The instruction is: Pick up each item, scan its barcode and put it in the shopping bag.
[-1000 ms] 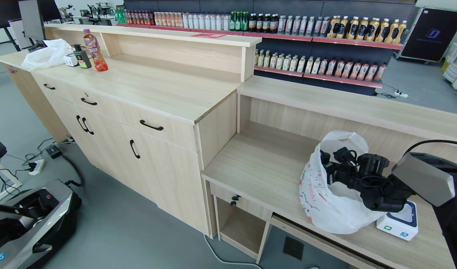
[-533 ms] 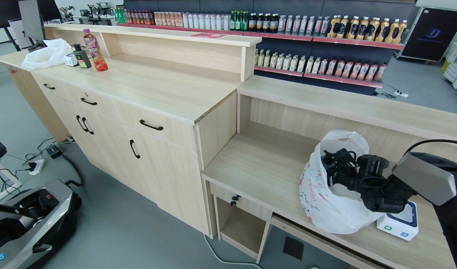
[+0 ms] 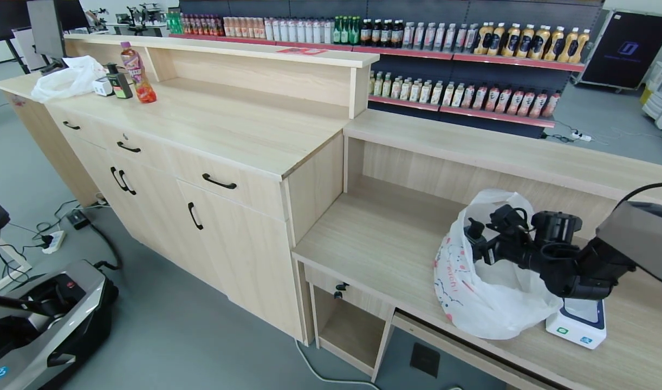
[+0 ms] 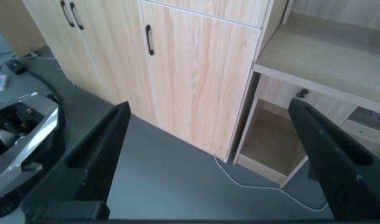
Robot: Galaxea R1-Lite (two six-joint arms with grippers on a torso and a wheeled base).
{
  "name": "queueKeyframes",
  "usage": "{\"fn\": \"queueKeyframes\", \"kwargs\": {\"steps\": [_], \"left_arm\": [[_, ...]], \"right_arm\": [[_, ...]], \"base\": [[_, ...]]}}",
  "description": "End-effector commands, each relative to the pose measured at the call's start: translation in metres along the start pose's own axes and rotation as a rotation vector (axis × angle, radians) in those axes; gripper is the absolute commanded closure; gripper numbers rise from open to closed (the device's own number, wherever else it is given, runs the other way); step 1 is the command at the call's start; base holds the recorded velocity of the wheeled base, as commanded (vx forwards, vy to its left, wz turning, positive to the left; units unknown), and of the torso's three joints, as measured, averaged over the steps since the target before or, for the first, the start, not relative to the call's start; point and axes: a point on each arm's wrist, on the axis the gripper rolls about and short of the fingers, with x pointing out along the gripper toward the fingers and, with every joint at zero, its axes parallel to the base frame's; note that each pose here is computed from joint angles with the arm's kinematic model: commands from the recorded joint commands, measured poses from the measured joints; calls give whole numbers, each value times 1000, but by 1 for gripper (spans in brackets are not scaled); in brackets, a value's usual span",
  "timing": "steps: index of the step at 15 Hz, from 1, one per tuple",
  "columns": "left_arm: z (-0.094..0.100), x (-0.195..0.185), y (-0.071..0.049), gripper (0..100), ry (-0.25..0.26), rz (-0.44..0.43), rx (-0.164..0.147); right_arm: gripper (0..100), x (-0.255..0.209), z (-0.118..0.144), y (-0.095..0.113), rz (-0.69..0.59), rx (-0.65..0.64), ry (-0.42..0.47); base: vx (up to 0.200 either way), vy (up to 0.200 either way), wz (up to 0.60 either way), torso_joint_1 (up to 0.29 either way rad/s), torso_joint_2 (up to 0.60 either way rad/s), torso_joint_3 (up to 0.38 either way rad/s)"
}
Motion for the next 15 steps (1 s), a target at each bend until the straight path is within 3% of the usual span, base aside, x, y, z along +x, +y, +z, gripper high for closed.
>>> {"fn": "queueKeyframes", "kwargs": {"steps": [1,2,3,5,6,8,10,12,15], "left_arm": [[0,0,0,0,0,0,0],[0,0,0,0,0,0,0],[0,0,0,0,0,0,0],[0,0,0,0,0,0,0],[0,0,0,0,0,0,0],[0,0,0,0,0,0,0],[0,0,0,0,0,0,0],[0,0,0,0,0,0,0],[0,0,0,0,-2,0,0]], "right_arm": [[0,-40,46,-10,-17,-35,22],[0,-54,59,-9,-12,-27,33],[0,-97,97,-4,-16,-22,33],[0,-163,147,7,-57,-56,-30],[0,-190,158,14,-81,-67,-52],[0,-230,164,21,-132,-132,-33],[0,-256,161,7,-225,-204,23],[0,-268,155,-3,-304,-182,69],[0,-282,137,-18,-481,-59,215]], "base": [[0,0,0,0,0,0],[0,0,0,0,0,0],[0,0,0,0,0,0],[0,0,0,0,0,0],[0,0,0,0,0,0],[0,0,0,0,0,0],[0,0,-600,0,2,0],[0,0,-600,2,2,2],[0,0,-600,4,-2,5]]}}
